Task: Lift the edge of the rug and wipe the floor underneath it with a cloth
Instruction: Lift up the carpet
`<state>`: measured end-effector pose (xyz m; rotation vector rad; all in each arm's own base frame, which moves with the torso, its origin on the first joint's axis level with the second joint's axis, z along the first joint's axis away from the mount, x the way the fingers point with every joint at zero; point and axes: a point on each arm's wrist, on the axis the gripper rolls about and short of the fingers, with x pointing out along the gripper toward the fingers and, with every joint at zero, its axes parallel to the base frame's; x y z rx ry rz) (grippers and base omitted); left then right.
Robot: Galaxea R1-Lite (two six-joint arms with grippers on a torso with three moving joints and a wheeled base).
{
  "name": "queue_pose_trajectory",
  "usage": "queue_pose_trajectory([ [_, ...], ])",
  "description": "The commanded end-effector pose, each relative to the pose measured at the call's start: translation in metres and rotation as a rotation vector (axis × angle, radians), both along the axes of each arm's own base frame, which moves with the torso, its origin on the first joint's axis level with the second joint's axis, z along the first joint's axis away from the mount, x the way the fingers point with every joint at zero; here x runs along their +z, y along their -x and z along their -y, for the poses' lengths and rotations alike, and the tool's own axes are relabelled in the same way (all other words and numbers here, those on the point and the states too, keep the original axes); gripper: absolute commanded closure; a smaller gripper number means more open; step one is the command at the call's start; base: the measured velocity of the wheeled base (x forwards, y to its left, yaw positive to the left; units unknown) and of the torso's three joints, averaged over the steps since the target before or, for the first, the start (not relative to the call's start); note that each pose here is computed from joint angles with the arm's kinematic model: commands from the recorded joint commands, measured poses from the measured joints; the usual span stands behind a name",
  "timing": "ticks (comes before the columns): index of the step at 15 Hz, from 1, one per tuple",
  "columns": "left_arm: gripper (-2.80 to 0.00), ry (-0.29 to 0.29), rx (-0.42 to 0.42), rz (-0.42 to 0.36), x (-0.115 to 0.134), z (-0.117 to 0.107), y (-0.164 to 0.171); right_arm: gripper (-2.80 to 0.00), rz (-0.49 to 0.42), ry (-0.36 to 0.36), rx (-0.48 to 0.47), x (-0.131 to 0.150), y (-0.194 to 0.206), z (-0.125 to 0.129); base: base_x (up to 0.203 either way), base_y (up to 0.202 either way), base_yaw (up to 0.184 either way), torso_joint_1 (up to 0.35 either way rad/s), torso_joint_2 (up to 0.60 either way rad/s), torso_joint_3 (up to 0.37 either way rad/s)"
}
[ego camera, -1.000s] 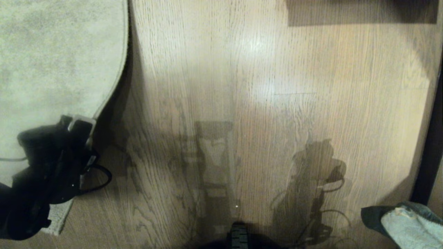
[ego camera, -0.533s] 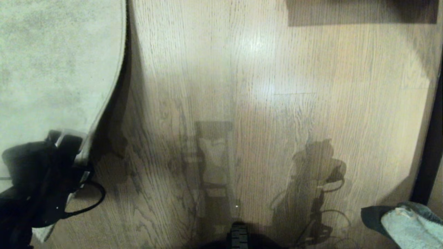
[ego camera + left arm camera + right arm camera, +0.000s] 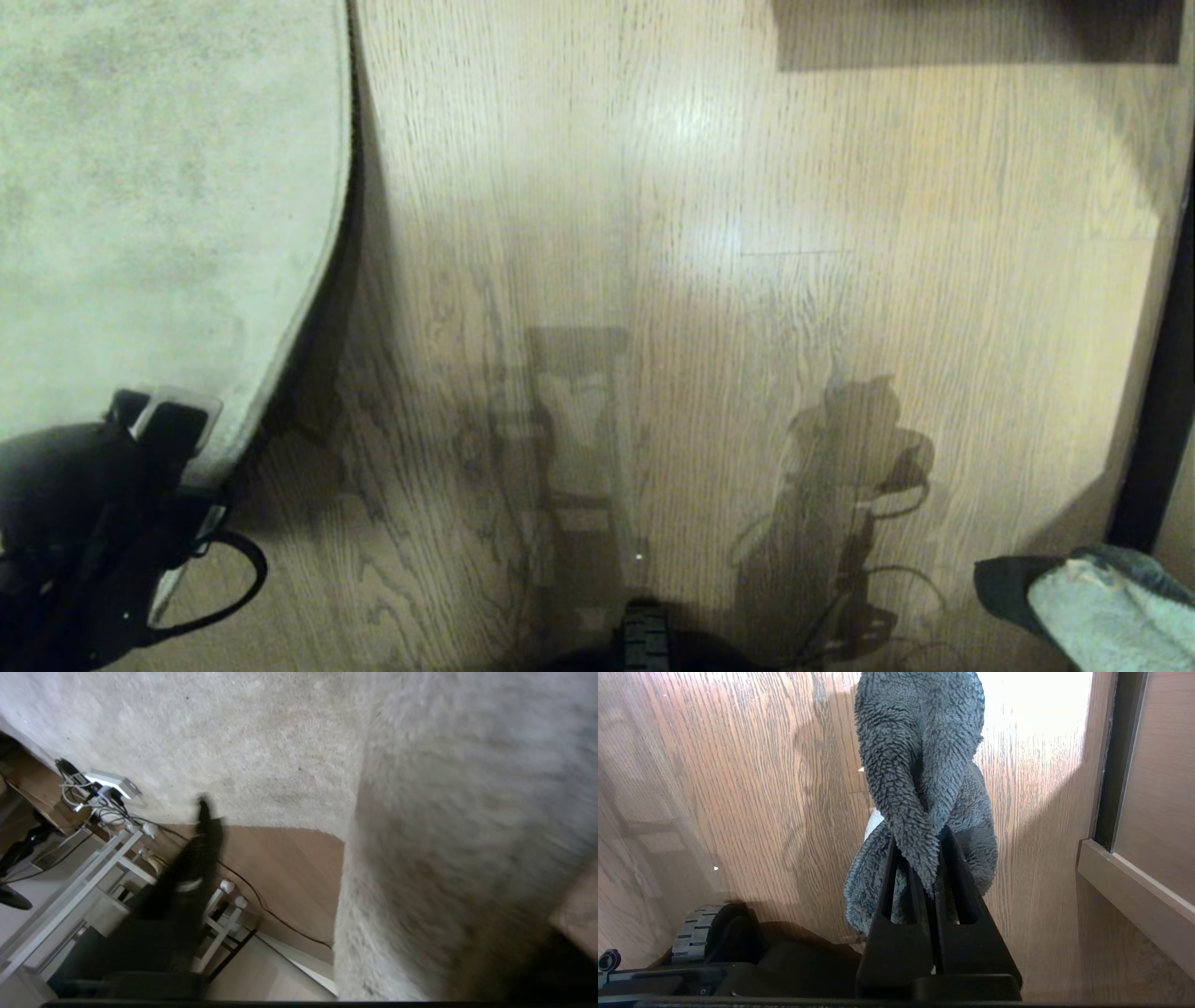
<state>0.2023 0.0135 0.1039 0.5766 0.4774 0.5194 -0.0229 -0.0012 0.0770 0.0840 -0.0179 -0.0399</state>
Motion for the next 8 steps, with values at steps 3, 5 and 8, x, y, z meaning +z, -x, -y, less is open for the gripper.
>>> queue_pose_trajectory([
  [3, 0.00, -0.001, 0.002, 0.008, 0.0010, -0.0001, 0.0024, 0.00, -0.001, 0.000, 0.000, 0.0001, -0.0001, 0.0000, 0.000, 0.000, 0.000, 0.000, 0.00, 0.000],
  [5, 0.00, 0.000, -0.001, 0.008, 0.0010, 0.0000, 0.0023, 0.00, -0.001, -0.001, 0.001, 0.0001, -0.0001, 0.0000, 0.000, 0.000, 0.000, 0.000, 0.00, 0.000],
  [8, 0.00, 0.000, -0.001, 0.013, 0.0022, 0.0000, 0.0040, 0.00, -0.001, 0.001, 0.001, 0.0001, -0.0001, 0.0000, 0.000, 0.000, 0.000, 0.000, 0.00, 0.000],
])
